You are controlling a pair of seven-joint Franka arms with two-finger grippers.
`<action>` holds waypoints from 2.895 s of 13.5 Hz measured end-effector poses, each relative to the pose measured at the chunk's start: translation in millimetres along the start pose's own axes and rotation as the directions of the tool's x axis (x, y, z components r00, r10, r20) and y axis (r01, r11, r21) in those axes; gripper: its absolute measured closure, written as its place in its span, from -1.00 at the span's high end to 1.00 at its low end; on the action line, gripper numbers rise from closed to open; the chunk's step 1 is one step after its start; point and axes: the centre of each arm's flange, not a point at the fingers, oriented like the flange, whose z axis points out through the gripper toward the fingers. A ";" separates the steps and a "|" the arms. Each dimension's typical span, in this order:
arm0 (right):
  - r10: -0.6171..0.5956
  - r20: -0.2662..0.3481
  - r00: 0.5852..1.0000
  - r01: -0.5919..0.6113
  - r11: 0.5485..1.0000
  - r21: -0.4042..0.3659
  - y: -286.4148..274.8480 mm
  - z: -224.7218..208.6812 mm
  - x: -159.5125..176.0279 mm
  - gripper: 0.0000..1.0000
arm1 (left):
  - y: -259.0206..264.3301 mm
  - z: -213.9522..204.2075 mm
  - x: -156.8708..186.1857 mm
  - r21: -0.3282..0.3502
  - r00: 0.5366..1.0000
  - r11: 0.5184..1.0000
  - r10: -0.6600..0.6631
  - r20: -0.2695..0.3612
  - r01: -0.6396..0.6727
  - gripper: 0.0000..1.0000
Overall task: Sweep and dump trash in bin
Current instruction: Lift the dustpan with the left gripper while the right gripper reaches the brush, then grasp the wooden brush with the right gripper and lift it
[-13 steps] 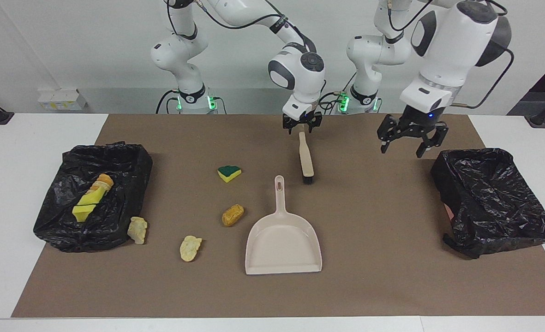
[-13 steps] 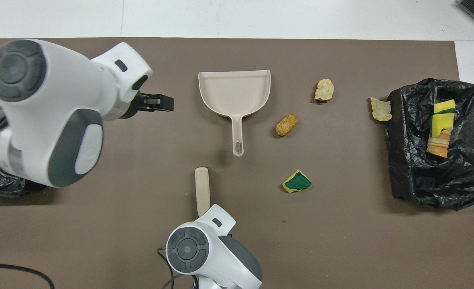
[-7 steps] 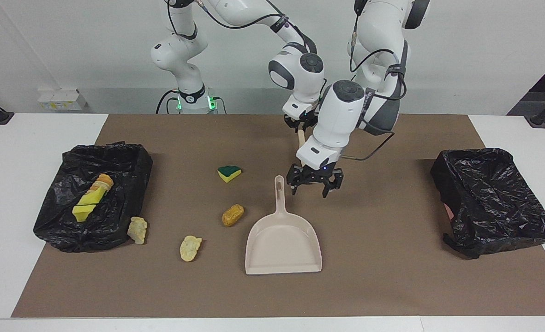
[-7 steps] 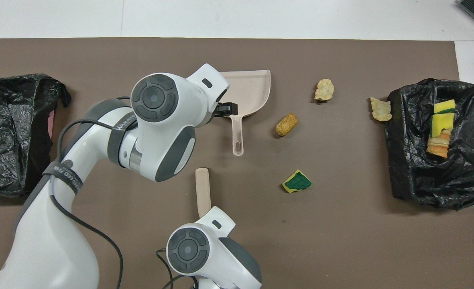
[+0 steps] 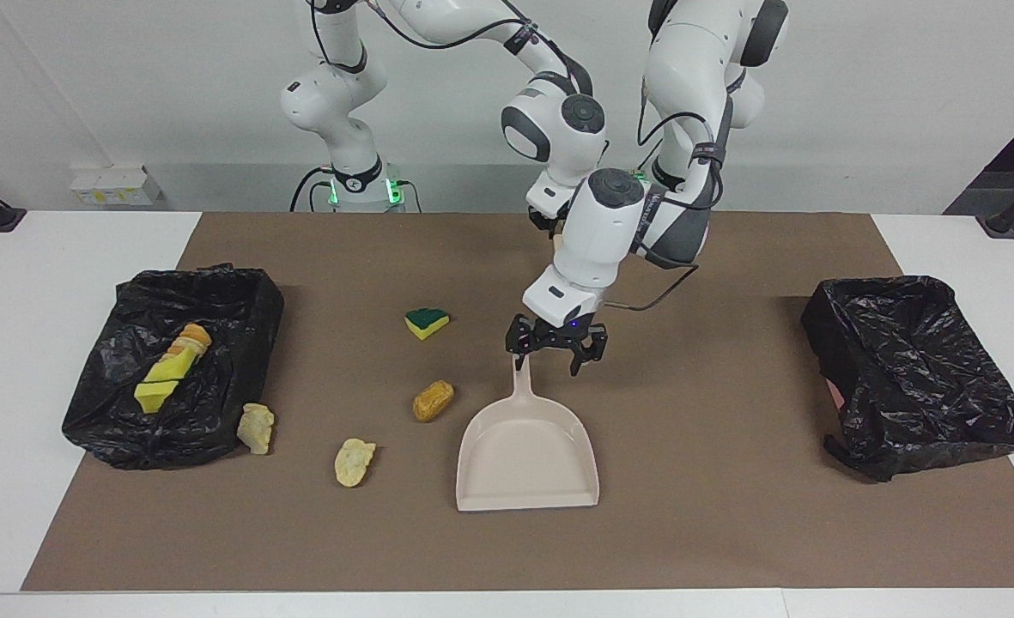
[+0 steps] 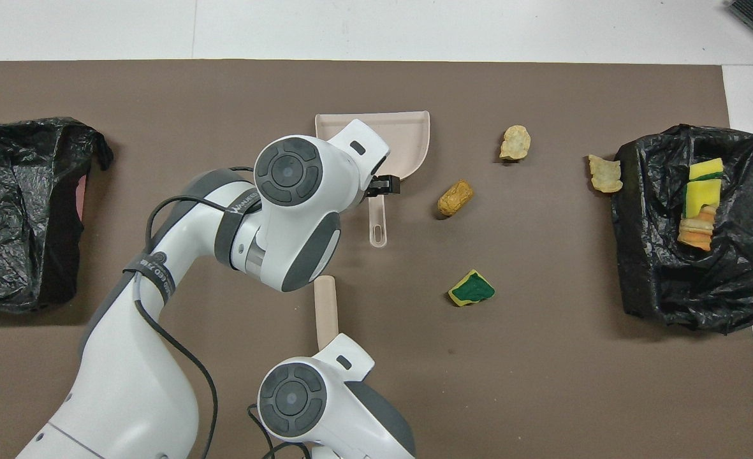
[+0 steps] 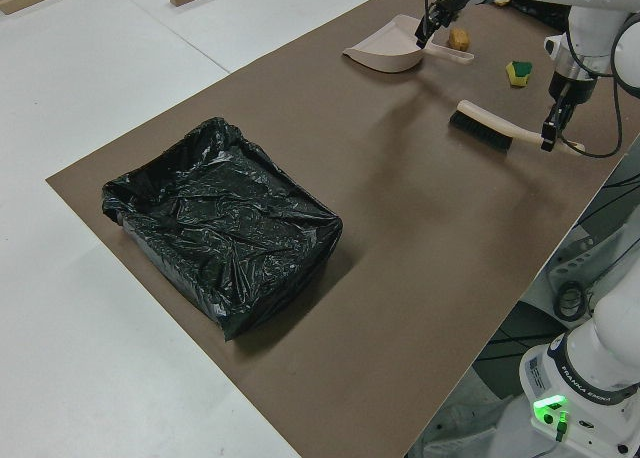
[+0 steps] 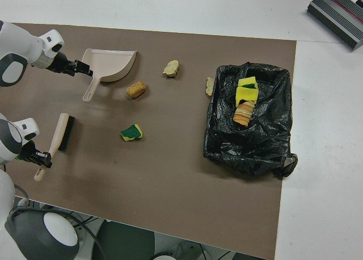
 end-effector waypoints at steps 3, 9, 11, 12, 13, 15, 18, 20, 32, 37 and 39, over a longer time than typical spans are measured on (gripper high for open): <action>0.004 0.021 1.000 -0.003 1.000 -0.023 9.0 -13.2 -4.8 -0.49 | 3.1 18.7 -4.6 0.004 1.000 1.000 0.000 0.010 0.000 1.00; 0.059 0.130 0.990 -0.046 0.994 -0.103 97.1 -81.8 1.8 -0.49 | 1.8 18.5 -3.0 0.004 1.000 1.000 -0.005 0.007 0.005 -0.30; 0.074 0.130 0.989 -0.060 0.993 -0.105 134.8 -98.3 20.8 -0.49 | -1.2 17.9 -0.7 0.007 1.000 1.000 -0.005 0.005 0.005 -0.79; 0.087 0.115 0.990 -0.073 0.991 -0.114 152.3 -102.9 32.4 -0.49 | -3.7 17.3 0.9 0.010 1.000 1.000 0.020 0.003 -0.020 -0.95; 0.106 0.100 0.989 -0.093 0.987 -0.130 167.6 -104.2 43.4 -0.49 | -7.8 15.7 3.7 0.014 0.998 0.998 0.067 0.000 -0.067 -0.95; 0.152 0.067 0.986 -0.139 0.976 -0.171 197.3 -104.0 66.0 -0.49 | -27.9 6.1 16.2 0.029 0.982 0.981 0.190 0.006 -0.190 -0.95; 0.179 -0.003 0.984 -0.176 0.966 -0.188 242.4 -102.8 108.7 -0.49 | -72.3 -26.4 33.7 0.044 0.922 0.922 0.381 0.069 -0.385 -0.95; 0.169 -0.047 0.985 -0.175 0.962 -0.209 283.6 -99.0 138.8 -0.49 | -94.0 -45.5 38.6 0.037 0.871 0.874 0.478 0.111 -0.485 -0.95; 0.102 -0.124 0.987 -0.148 0.880 -0.452 425.6 -28.2 237.8 -0.49 | -210.1 -38.7 -38.5 -0.109 0.574 0.616 0.775 0.266 -0.780 -0.58; 0.165 -0.103 0.981 -0.188 0.936 -0.298 408.1 -32.9 239.8 -0.49 | -211.4 -42.6 -51.8 -0.122 0.598 0.652 0.742 0.302 -0.748 0.66; 0.169 -0.102 0.980 -0.190 0.948 -0.254 389.4 -44.2 243.8 -0.49 | -215.9 -33.0 -60.2 -0.119 0.600 0.654 0.740 0.302 -0.747 1.00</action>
